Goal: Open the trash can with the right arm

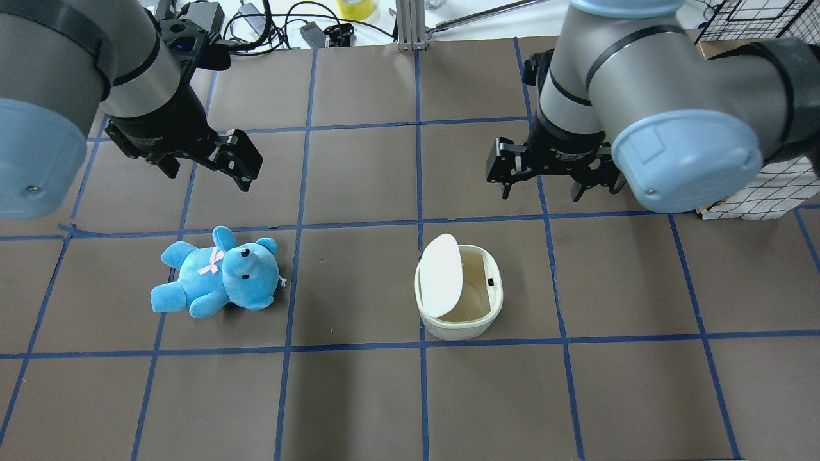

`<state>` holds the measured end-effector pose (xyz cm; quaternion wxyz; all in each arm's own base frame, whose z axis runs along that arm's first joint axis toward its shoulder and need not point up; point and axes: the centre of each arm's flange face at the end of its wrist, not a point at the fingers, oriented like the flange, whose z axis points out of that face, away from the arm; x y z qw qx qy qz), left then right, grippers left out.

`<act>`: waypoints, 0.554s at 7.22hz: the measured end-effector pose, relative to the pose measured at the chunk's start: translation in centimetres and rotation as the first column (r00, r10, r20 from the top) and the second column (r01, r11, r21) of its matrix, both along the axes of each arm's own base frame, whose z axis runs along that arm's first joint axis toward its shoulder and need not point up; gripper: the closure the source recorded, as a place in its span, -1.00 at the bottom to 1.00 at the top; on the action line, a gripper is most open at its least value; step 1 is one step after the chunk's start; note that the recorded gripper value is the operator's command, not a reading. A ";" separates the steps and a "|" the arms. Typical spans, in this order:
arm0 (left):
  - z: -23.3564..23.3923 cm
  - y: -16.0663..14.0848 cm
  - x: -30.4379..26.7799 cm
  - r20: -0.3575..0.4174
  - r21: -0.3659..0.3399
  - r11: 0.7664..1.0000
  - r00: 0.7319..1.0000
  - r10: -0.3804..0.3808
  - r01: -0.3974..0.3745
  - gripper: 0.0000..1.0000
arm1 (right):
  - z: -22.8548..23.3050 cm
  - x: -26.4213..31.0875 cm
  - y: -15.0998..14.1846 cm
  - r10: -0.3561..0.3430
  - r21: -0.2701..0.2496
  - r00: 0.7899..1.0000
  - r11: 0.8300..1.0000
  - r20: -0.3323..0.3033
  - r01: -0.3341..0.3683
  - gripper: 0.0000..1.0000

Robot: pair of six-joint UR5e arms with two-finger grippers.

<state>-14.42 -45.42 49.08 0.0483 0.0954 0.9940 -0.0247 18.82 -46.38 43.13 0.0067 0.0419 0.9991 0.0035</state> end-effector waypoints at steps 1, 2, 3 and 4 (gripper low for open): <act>0.0 0.0 0.0 0.000 0.000 1.000 1.000 0.000 0.000 -1.00 | 0.9 -2.5 -0.8 0.010 -0.011 1.000 1.000 -0.001 -0.010 -1.00; 0.0 0.0 0.0 0.000 0.000 1.000 1.000 0.000 0.000 -1.00 | 2.1 -4.2 -1.3 0.015 -0.024 1.000 1.000 -0.005 -0.016 -1.00; 0.0 0.0 0.0 0.000 0.000 1.000 1.000 0.000 0.000 -1.00 | 3.8 -5.1 -1.4 0.016 -0.024 0.999 1.000 -0.028 -0.017 -1.00; 0.0 0.0 0.0 0.000 0.000 1.000 1.000 0.000 0.000 -1.00 | 5.5 -5.7 -1.4 0.015 -0.019 0.998 1.000 -0.061 -0.016 -1.00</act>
